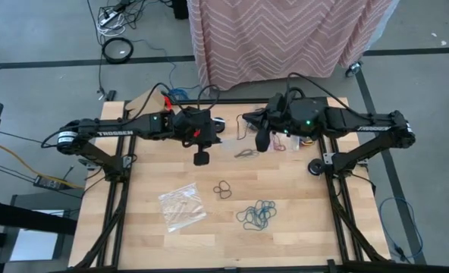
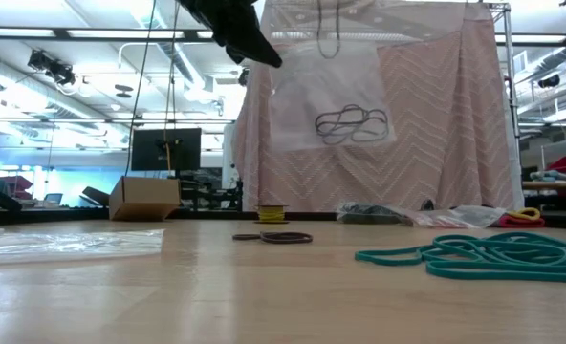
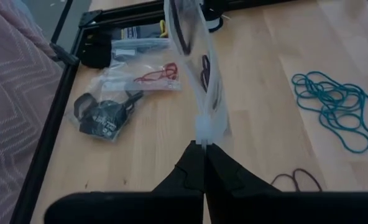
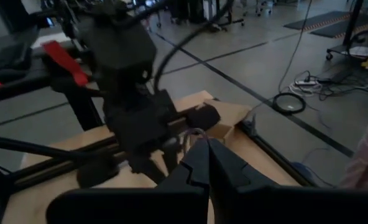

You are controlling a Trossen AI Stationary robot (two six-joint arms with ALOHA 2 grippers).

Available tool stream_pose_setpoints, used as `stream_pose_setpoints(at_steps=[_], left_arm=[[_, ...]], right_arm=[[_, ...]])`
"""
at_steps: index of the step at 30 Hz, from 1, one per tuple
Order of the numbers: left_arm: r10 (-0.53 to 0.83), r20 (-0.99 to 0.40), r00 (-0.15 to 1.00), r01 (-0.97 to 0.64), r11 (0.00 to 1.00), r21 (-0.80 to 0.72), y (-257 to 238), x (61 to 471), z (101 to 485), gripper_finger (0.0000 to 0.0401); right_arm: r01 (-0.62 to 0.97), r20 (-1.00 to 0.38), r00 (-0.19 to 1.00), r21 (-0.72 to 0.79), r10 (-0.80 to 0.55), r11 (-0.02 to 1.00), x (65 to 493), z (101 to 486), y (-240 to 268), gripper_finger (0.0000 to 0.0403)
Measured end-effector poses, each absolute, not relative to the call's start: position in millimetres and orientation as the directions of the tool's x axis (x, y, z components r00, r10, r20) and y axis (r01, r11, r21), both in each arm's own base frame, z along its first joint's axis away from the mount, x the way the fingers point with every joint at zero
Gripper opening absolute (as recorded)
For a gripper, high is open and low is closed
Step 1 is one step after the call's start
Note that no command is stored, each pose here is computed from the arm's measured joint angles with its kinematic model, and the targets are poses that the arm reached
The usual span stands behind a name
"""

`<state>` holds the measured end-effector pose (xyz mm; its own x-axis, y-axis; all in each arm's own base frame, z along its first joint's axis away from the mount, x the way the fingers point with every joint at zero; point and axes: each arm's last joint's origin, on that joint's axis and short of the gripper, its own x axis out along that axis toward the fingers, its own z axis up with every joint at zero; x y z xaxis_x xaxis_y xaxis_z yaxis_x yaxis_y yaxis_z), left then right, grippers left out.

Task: Sort rubber bands
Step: Put the violet rubber band into the transparent bag

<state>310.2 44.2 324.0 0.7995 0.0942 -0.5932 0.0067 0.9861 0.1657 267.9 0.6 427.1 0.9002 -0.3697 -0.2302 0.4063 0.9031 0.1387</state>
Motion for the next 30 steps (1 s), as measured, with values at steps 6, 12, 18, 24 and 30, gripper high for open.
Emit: stream_pose_setpoints(at_steps=[6,12,18,24,30], left_arm=[[0.091,-0.593,0.800,0.010,0.986,0.164,43.7,310.3,324.1,0.0003],[0.092,-0.581,0.808,0.010,0.985,0.170,43.8,310.6,331.6,0.0003],[0.116,-0.513,0.851,-0.005,0.977,0.213,45.0,311.7,358.0,0.0003],[0.131,-0.530,0.838,-0.016,0.976,0.216,47.6,309.7,359.7,0.0003],[0.130,-0.578,0.806,-0.006,0.978,0.211,46.9,306.7,355.1,0.0003]], right_arm=[[0.421,-0.270,0.886,0.129,-0.376,0.898,266.9,423.0,-4.4,0.0000],[0.413,-0.305,0.881,0.121,-0.362,0.903,266.1,419.6,-5.4,0.0000],[0.433,-0.405,0.840,0.103,-0.361,0.895,267.5,406.7,-5.2,0.0000],[0.382,-0.455,0.839,0.103,-0.298,0.918,281.2,394.7,-3.1,0.0004],[0.310,-0.478,0.847,0.091,-0.232,0.946,288.6,389.0,-1.0,0.0040]])
